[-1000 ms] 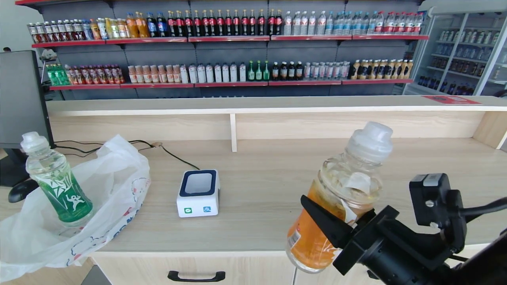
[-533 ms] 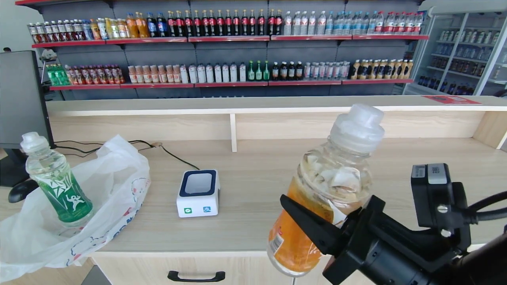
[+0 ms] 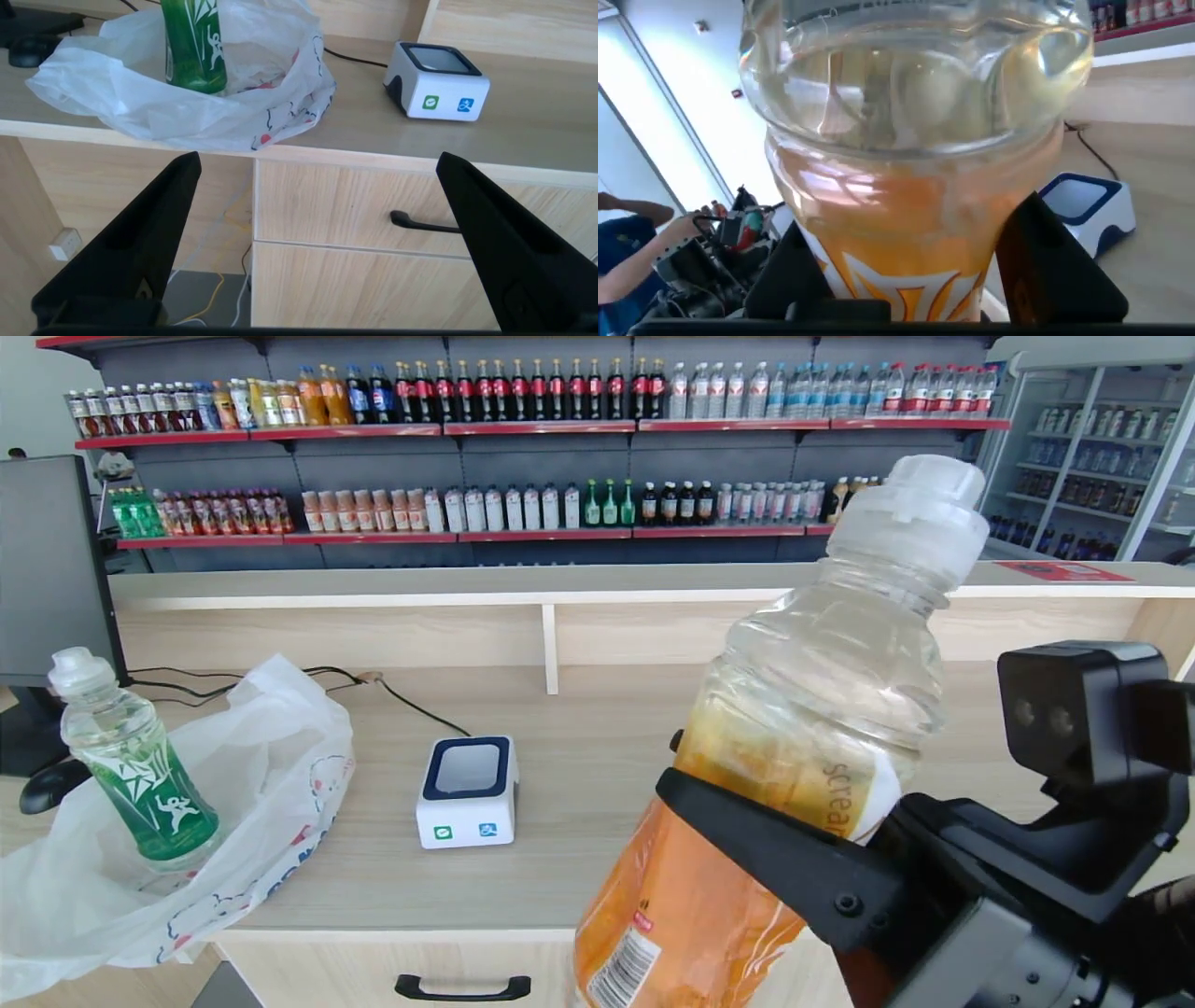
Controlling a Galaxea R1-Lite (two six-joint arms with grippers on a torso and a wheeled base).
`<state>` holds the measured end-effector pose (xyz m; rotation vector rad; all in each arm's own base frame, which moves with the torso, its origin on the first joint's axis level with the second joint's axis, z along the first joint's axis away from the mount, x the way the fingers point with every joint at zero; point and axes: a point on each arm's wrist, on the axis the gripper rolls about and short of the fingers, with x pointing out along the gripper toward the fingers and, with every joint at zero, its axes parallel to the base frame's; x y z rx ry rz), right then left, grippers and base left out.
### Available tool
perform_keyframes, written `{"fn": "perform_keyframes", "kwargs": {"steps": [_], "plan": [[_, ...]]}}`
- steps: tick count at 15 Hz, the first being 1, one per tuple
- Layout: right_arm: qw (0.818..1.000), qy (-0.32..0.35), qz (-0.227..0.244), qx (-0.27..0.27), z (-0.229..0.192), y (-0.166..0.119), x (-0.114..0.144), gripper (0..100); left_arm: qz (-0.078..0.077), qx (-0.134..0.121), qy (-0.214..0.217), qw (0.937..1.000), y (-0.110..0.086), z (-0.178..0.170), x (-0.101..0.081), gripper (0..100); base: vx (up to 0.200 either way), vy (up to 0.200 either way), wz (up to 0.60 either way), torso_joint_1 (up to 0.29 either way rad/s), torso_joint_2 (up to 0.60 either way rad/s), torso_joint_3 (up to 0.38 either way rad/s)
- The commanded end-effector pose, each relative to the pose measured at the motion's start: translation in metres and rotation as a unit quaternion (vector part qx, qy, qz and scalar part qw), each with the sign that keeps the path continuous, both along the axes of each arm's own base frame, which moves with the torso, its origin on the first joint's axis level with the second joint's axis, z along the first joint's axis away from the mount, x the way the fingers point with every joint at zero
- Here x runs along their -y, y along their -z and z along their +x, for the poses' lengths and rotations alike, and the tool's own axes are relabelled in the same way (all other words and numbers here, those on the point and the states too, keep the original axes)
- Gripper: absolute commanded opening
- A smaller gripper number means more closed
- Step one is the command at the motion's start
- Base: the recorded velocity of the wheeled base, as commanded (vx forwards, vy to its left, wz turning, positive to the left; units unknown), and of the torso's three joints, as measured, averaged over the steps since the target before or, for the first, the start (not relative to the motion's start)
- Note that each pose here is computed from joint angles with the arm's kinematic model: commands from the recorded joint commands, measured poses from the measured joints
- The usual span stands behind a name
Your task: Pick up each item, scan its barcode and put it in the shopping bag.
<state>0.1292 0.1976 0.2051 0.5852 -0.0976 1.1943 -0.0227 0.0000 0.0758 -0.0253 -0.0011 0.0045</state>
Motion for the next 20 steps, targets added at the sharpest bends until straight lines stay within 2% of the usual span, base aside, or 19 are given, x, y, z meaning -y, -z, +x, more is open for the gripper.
{"fn": "perform_keyframes", "kwargs": {"steps": [1, 5, 7, 9, 11, 16, 20], "plan": [[0.999, -0.029, 0.014, 0.000, -0.006, -0.007, 0.007, 0, 0.000, 0.000, 0.000, 1.0000, 0.000, 0.000, 0.000, 100, 0.000, 0.000, 0.00, 0.000, 0.00, 0.000], [0.998, -0.052, -0.015, -0.041, -0.013, 0.013, 0.017, 0, 0.000, 0.000, 0.000, 1.0000, 0.000, 0.000, 0.000, 100, 0.000, 0.000, 0.00, 0.000, 0.00, 0.000], [0.996, -0.060, 0.000, -0.062, -0.013, 0.010, 0.018, 0, 0.000, 0.000, -0.001, 1.0000, 0.000, 0.000, 0.000, 100, 0.000, 0.000, 0.00, 0.000, 0.00, 0.000], [0.993, -0.059, 0.048, -0.086, -0.004, -0.006, 0.022, 0, 0.000, 0.000, 0.000, 1.0000, 0.000, 0.000, 0.000, 100, 0.000, 0.000, 0.00, 0.000, 0.00, 0.000], [0.992, -0.038, 0.079, -0.086, 0.010, -0.018, 0.029, 0, 0.000, 0.000, 0.000, 1.0000, 0.000, 0.000, 0.000, 100, 0.000, 0.000, 0.00, 0.000, 0.00, 0.000], [0.991, -0.043, 0.098, -0.086, 0.012, -0.026, 0.033, 0, 0.000, 0.000, 0.000, 1.0000, 0.000, 0.000, 0.000, 100, 0.000, 0.000, 0.00, 0.000, 0.00, 0.000], [0.989, -0.057, 0.104, -0.084, -0.002, -0.029, 0.041, 0, 0.000, 0.000, 0.000, 1.0000, 0.000, 0.000, 0.000, 100, 0.000, 0.000, 0.00, 0.000, 0.00, 0.000]]}}
